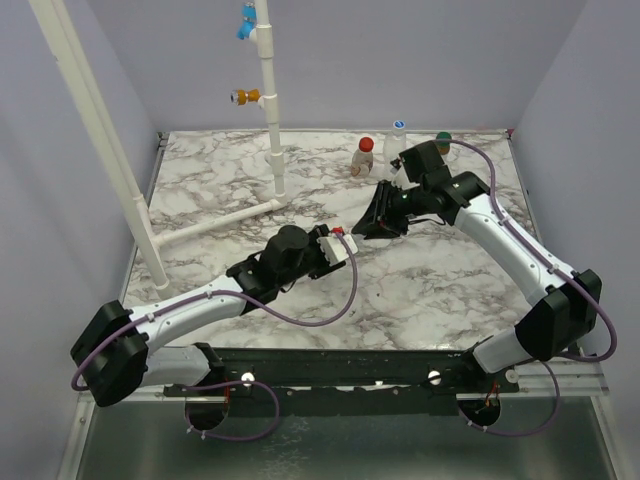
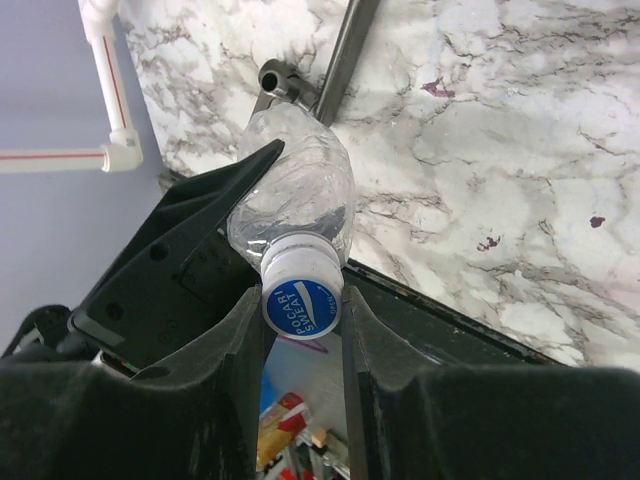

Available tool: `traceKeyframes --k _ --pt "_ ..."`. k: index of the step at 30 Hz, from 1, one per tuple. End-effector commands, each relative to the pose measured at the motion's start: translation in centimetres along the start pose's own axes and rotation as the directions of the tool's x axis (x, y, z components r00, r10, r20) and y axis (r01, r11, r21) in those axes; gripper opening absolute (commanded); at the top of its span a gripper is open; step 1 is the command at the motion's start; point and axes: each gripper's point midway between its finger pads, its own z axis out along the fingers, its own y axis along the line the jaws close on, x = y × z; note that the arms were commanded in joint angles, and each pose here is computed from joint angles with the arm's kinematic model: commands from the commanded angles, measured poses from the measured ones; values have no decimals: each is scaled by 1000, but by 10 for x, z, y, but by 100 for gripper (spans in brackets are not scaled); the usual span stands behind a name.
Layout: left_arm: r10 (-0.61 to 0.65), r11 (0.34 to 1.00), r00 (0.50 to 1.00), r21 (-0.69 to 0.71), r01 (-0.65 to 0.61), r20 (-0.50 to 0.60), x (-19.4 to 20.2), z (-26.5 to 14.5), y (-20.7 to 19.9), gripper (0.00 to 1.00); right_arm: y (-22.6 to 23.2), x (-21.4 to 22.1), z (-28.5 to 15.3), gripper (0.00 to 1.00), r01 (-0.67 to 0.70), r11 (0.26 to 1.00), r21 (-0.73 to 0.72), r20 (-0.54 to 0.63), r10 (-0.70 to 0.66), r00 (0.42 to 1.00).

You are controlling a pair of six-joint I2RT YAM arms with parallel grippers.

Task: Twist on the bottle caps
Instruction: Screw the bottle cap onto the plastic bottle.

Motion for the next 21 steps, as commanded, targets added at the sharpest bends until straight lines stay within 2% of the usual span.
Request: traceKeyframes --k 1,10,21 --pt "92 986 943 -161 -42 321 -109 -5 42 0 -4 25 20 13 -171 984 50 -114 176 978" --pt "72 976 951 -217 -5 302 -104 2 48 0 7 12 29 13 -295 956 3 -64 294 953" --pt "50 973 949 -227 24 312 -104 9 46 0 16 -1 29 12 -371 928 -27 -29 370 928"
